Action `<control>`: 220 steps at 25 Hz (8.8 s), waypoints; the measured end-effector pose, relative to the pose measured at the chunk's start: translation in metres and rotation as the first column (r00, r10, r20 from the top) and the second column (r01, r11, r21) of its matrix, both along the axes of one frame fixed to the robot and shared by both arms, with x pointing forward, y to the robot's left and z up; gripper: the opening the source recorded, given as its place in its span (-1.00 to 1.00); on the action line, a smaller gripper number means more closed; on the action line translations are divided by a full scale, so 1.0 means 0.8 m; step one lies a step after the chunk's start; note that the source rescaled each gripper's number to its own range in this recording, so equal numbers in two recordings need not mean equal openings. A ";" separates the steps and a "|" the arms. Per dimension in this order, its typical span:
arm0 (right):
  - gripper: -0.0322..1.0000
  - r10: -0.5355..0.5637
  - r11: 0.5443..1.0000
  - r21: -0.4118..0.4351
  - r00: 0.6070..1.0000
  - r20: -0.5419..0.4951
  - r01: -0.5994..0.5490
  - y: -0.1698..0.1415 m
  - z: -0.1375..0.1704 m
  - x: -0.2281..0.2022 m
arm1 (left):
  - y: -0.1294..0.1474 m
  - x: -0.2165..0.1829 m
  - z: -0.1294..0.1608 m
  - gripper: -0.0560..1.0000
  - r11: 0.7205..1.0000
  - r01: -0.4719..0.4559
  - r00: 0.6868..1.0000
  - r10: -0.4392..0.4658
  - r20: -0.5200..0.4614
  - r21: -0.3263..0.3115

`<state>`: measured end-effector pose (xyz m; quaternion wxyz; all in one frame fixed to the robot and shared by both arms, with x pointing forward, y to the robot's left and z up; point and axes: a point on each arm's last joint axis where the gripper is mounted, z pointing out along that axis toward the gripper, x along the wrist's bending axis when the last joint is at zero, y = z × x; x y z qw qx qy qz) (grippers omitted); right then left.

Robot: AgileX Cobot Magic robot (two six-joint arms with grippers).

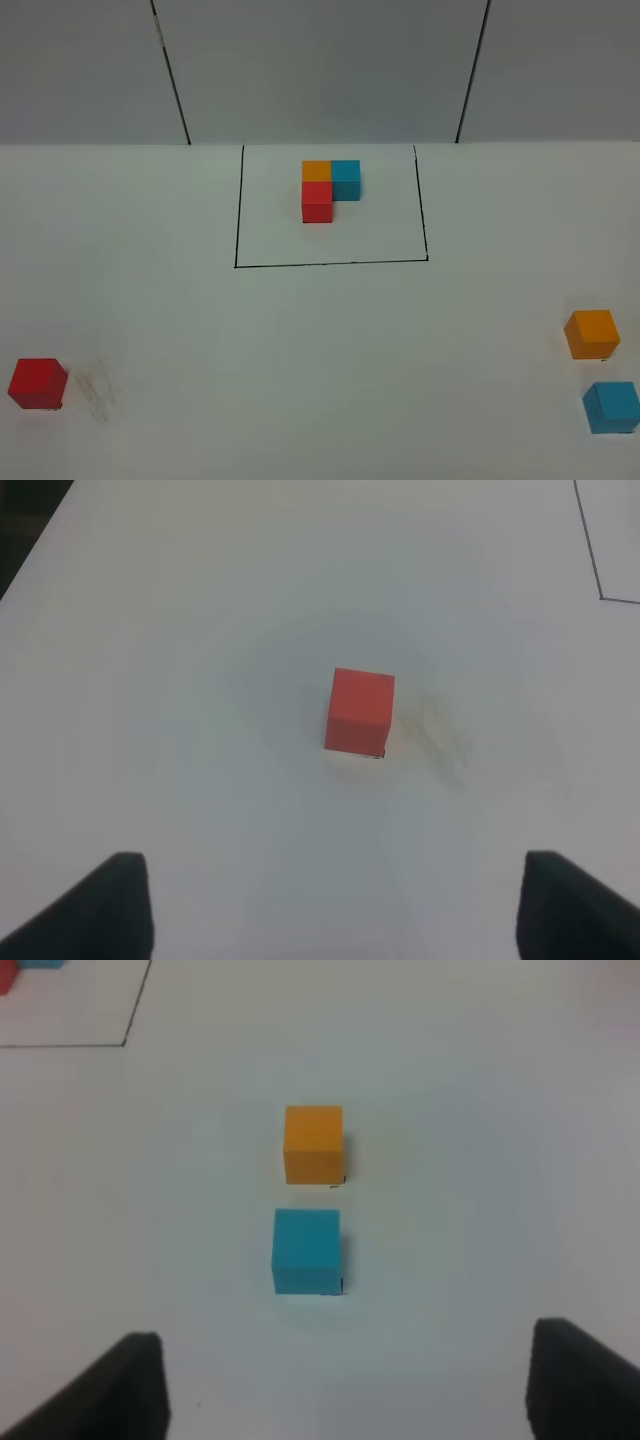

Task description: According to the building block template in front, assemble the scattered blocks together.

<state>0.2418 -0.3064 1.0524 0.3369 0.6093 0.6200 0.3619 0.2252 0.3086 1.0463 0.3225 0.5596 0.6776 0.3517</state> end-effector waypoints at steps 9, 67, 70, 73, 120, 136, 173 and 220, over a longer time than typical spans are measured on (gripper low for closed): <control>0.07 0.000 1.000 0.000 1.000 0.000 0.000 0.000 0.000 0.000 | 0.000 0.000 0.000 0.97 1.000 0.000 1.000 0.000 0.000 0.000; 0.07 0.000 1.000 0.000 1.000 0.000 0.000 0.000 0.000 0.000 | 0.019 0.211 0.107 -0.08 0.994 -0.100 0.856 0.109 -0.505 0.045; 0.07 0.000 1.000 0.000 1.000 0.000 0.000 0.000 0.000 0.000 | 0.020 0.230 0.102 -0.08 0.994 -0.101 0.823 0.111 -0.557 0.048; 0.07 0.000 1.000 0.000 1.000 0.000 0.000 0.000 0.000 0.000 | 0.018 0.249 0.089 -0.08 0.995 -0.095 0.790 0.091 -0.606 0.026; 0.07 0.000 1.000 0.000 1.000 0.000 0.000 0.000 0.000 0.000 | 0.009 0.322 -0.139 -0.09 0.999 0.032 0.748 -0.051 -0.662 -0.041; 0.07 0.000 1.000 0.000 1.000 0.000 0.000 0.000 0.000 0.000 | 0.008 0.341 -0.179 -0.10 0.998 0.035 0.752 -0.065 -0.656 -0.058; 0.07 0.000 1.000 0.000 1.000 0.000 0.000 0.000 0.000 0.000 | 0.009 0.362 -0.193 -0.10 0.997 0.066 0.765 -0.079 -0.639 -0.044; 0.07 0.000 1.000 0.000 1.000 0.000 0.000 0.000 0.000 0.000 | 0.005 0.364 -0.171 -0.89 0.983 0.181 0.722 -0.136 -0.679 -0.004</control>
